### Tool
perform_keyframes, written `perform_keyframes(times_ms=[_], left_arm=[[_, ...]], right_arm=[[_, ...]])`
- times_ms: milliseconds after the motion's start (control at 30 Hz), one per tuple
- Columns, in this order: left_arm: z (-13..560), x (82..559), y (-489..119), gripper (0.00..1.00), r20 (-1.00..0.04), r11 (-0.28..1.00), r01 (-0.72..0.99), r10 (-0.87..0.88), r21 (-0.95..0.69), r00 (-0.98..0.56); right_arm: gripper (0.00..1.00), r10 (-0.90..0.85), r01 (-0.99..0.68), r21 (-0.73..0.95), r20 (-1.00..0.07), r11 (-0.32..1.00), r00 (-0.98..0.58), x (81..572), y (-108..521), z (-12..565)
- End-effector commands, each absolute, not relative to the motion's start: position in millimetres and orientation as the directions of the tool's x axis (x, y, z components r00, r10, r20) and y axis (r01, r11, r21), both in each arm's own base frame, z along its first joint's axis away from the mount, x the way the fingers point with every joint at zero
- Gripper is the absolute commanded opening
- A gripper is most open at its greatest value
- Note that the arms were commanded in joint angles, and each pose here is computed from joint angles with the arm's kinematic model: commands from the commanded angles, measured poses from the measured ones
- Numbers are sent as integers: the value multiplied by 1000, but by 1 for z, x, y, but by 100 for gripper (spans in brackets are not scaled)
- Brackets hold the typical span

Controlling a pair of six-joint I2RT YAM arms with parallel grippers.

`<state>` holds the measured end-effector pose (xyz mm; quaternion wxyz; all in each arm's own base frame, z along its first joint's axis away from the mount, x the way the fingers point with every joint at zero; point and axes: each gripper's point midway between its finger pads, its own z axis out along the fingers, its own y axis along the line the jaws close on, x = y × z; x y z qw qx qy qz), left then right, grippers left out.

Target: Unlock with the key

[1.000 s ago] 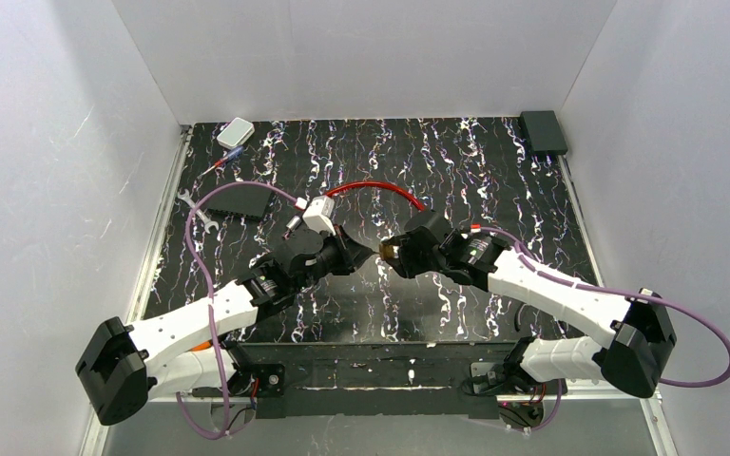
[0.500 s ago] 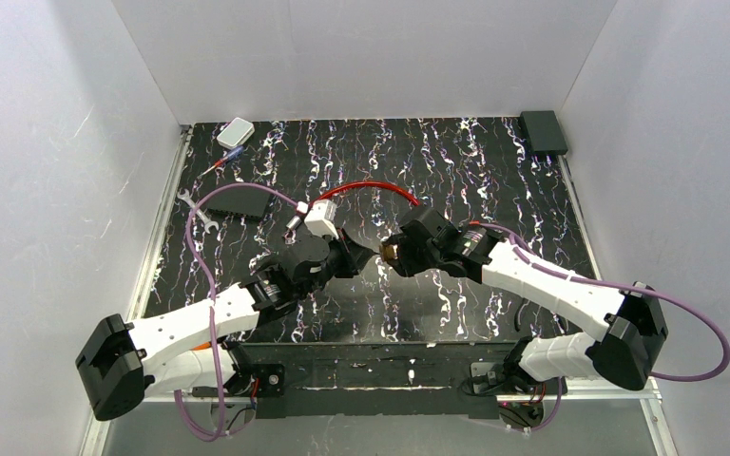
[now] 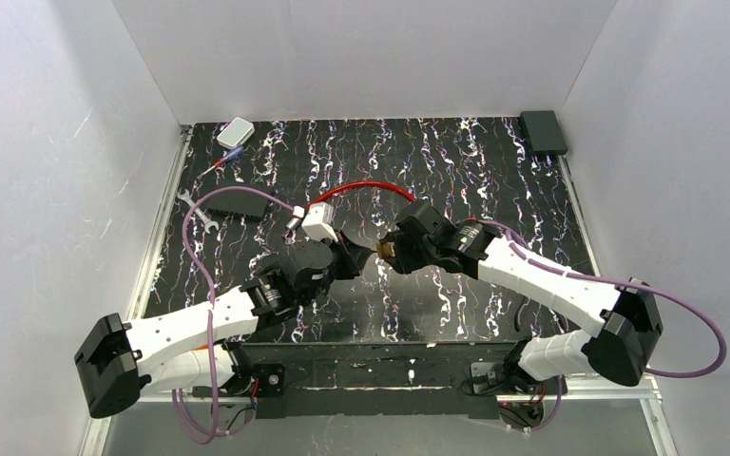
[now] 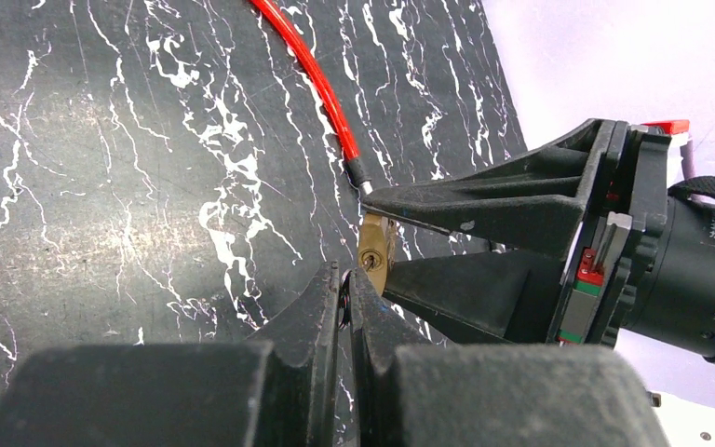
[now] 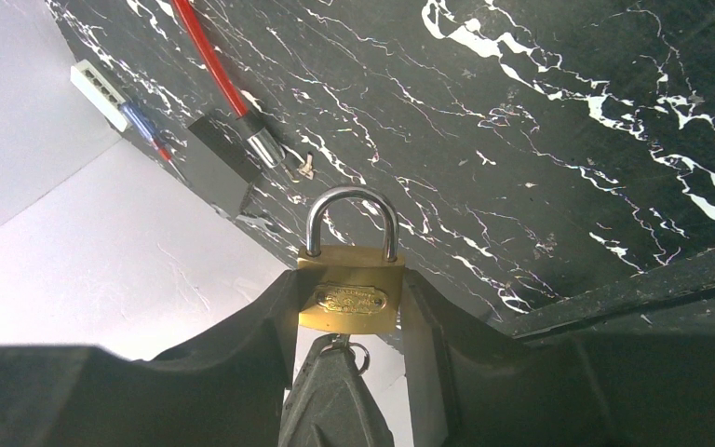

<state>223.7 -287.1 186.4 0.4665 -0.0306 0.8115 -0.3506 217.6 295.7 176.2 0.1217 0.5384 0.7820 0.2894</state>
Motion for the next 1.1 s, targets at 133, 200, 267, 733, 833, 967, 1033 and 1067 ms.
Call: perform_keyframes(times_ms=[133,200,267,733,833,967,1033,1067], left_arm=[[219,222,-294,0,-709,694,283,-457,-662,-537],[218,221,-294,0,-707,694,280,-458,-663,-538],[218,220,-294,0,-705,694,276,-462,-665,-538],[216,218,-291,0,-702,705,235,-496,-669,-511],[216,218,-290,0,-708,711,235,-495,-663,-503],[216,219,-286,0,-726,725,237,-489,-647,-484],[217,220,-285,0,-747,740,249,-472,-624,-468],[220,221,-285,0,-761,747,262,-462,-611,-455]], right_arm=[[1,931,805,594,284,17,-230,237,313,207],[1,932,803,596,283,16,-228,238,313,208],[1,932,801,599,284,11,-225,239,313,209],[1,924,798,603,307,-3,-228,246,324,217],[1,920,805,593,314,3,-235,243,326,216],[1,915,805,593,323,2,-240,242,326,218],[1,917,807,590,318,8,-242,241,325,219],[1,917,807,590,315,12,-243,241,325,219]])
